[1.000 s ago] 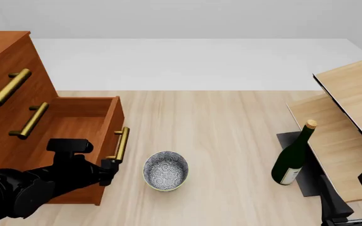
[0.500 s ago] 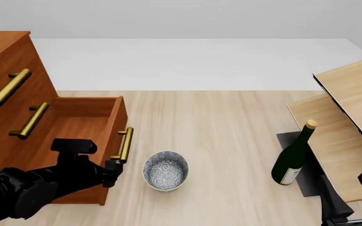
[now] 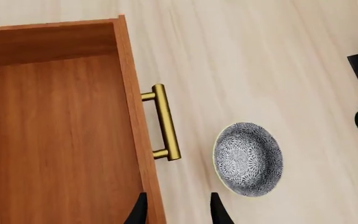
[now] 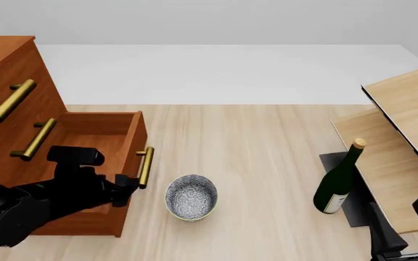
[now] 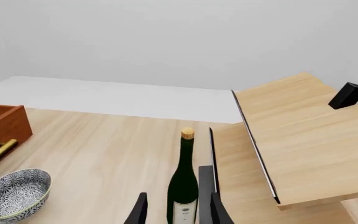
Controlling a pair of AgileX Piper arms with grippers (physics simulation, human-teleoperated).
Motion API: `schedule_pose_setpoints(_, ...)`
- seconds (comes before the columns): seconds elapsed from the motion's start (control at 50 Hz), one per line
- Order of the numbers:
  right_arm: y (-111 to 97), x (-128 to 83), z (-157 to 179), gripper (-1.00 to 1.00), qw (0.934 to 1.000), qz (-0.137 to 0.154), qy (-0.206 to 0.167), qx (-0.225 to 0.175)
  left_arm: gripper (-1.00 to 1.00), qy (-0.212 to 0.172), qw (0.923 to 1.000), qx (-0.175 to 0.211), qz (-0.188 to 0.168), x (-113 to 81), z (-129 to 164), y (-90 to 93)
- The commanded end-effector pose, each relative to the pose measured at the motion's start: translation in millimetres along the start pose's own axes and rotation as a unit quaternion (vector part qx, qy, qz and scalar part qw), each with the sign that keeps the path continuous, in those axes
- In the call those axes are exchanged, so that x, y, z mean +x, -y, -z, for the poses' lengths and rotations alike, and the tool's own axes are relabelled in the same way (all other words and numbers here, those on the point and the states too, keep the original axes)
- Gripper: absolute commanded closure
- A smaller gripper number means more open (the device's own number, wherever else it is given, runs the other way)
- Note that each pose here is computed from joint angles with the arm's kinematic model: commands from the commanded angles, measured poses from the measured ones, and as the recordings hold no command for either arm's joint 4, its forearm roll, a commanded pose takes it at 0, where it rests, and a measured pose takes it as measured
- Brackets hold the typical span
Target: Put the wine bottle in the bottom drawer of the cabinet.
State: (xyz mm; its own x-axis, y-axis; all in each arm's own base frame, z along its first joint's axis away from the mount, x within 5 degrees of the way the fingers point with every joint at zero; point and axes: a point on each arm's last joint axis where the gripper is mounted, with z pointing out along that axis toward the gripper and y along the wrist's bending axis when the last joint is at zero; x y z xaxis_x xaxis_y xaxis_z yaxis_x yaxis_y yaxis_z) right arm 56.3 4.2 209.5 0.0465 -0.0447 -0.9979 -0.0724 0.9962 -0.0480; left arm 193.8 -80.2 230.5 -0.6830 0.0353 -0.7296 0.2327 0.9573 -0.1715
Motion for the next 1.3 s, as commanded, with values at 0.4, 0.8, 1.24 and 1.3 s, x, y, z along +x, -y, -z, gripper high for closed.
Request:
schedule_pose_setpoints(0.4,0.1,-0.4,0.0,-1.00,1.0000,0.000,0.002,0.001,-1.00,0.127,0.9896,0.030,-0.060,-80.6,79.3,23.0)
schedule_pose_setpoints(0.8,0.0,-0.8,0.1,-1.00,1.0000,0.002,0.003,-0.001,-1.00,0.205,0.9697,0.093,-0.095,-102.4,94.2,53.5)
schedule_pose_setpoints(1.24,-0.1,-0.7,0.1,-1.00,1.0000,0.002,0.002,-0.001,-1.00,0.246,0.9372,0.169,-0.180,-144.0,90.0,118.2)
schedule_pose_setpoints(1.3,-0.2,-0.6,0.1,-1.00,1.0000,0.002,0.002,-0.002,-1.00,0.251,0.9313,0.184,-0.189,-150.6,94.5,130.5)
